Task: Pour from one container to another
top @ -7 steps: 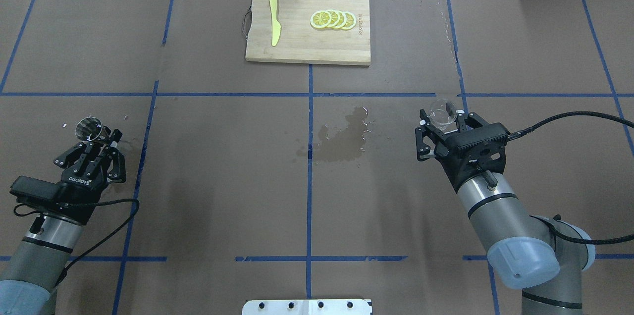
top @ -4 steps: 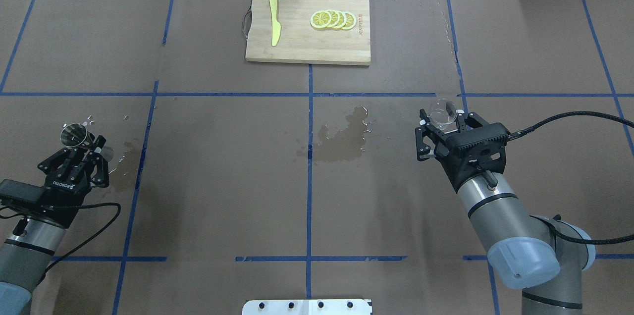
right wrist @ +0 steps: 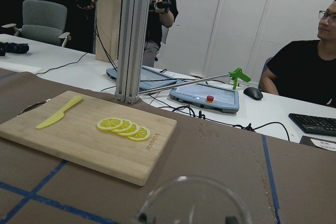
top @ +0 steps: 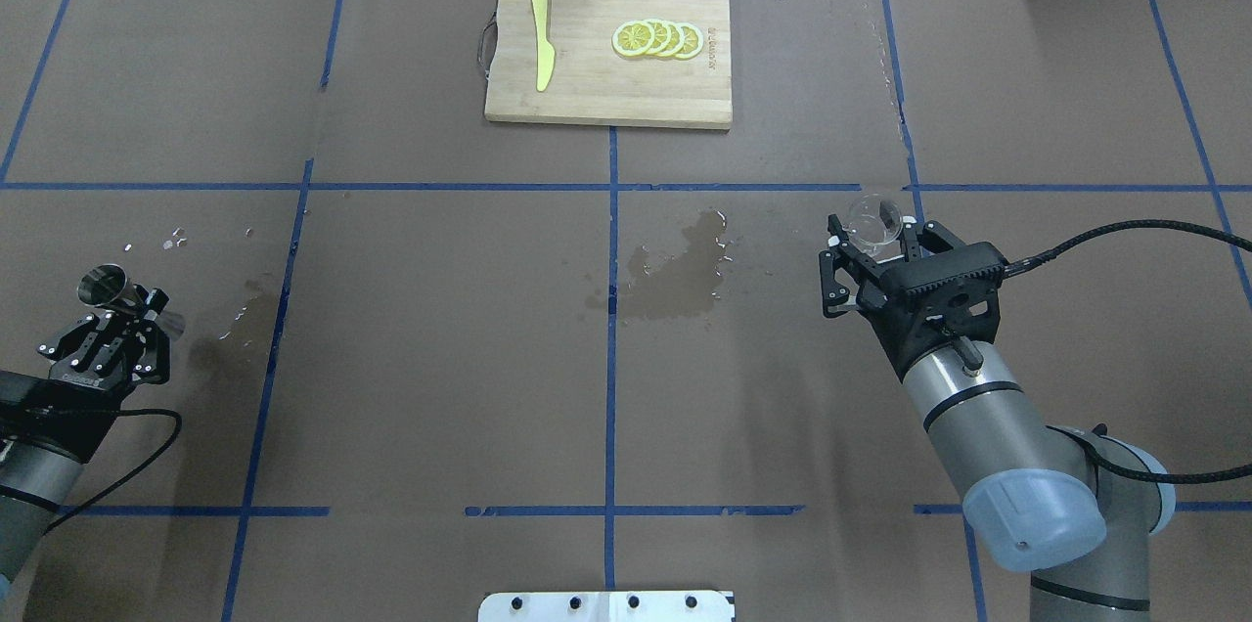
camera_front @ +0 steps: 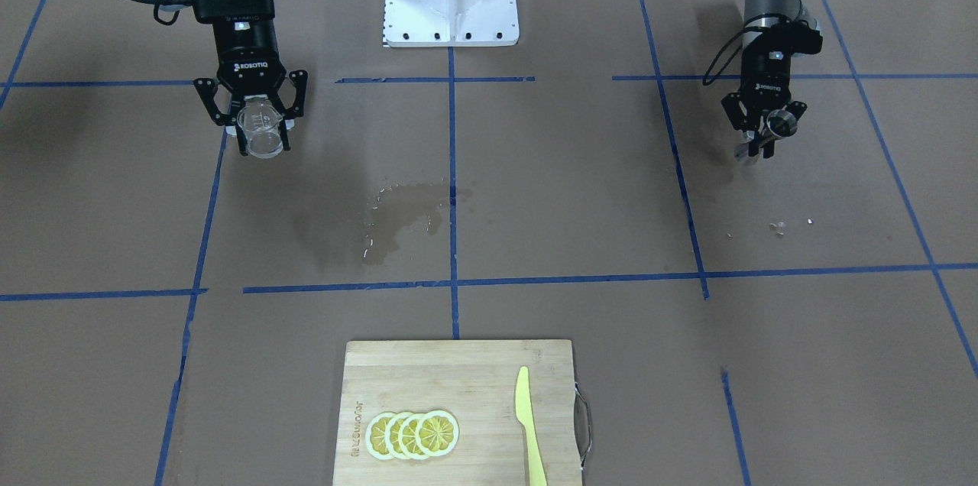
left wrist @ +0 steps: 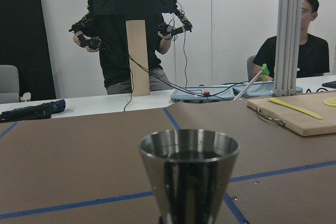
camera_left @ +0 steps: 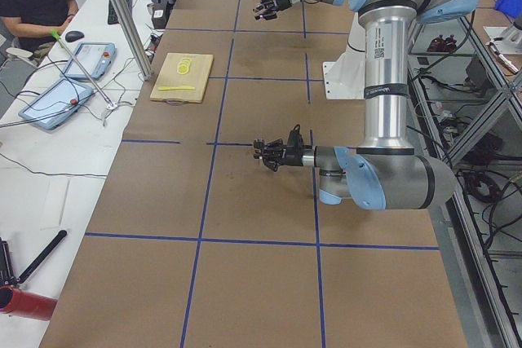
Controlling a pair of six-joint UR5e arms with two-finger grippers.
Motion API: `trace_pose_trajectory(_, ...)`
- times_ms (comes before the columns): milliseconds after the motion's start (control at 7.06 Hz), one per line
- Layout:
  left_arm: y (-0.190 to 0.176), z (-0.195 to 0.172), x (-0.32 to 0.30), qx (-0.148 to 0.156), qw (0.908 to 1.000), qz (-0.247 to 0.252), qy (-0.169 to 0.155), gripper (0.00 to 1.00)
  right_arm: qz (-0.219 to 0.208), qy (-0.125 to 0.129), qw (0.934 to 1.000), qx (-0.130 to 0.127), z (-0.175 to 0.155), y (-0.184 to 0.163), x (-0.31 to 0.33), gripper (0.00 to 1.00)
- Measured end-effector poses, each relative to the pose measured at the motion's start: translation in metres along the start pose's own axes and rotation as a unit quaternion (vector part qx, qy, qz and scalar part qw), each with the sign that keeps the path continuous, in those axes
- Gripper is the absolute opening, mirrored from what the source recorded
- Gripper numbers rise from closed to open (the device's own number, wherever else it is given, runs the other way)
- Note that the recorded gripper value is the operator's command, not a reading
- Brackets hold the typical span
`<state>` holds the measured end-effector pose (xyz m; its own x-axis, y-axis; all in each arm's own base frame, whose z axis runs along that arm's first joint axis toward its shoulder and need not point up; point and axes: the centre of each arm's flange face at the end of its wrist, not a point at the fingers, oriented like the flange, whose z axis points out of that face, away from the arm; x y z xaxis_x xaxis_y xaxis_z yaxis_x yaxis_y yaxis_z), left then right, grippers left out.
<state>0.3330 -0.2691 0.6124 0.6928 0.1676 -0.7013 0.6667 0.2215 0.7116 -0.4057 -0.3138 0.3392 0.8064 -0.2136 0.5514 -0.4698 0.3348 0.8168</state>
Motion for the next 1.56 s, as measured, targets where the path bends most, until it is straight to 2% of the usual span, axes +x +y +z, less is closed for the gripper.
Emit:
trace_pose_trajectory(566,0.008,-0.003,-0.009,0.007,0.9999,-0.001,-0.014,0.0,0.004,-0.002,1.0,0.002,0.0,-0.004,-0.003,0.0)
trace_pose_trajectory(1275,0.017,-0.008,-0.002,-0.009,0.9999,0.007,-0.002,0.0,0.005,-0.003,1.0,0.002,0.0,-0.004,-0.004,0.0)
trace_pose_trajectory(1558,0.019,-0.009,-0.001,-0.015,0.9999,0.008,0.002,0.08,0.004,-0.003,1.0,0.002,0.0,-0.004,-0.005,0.0)
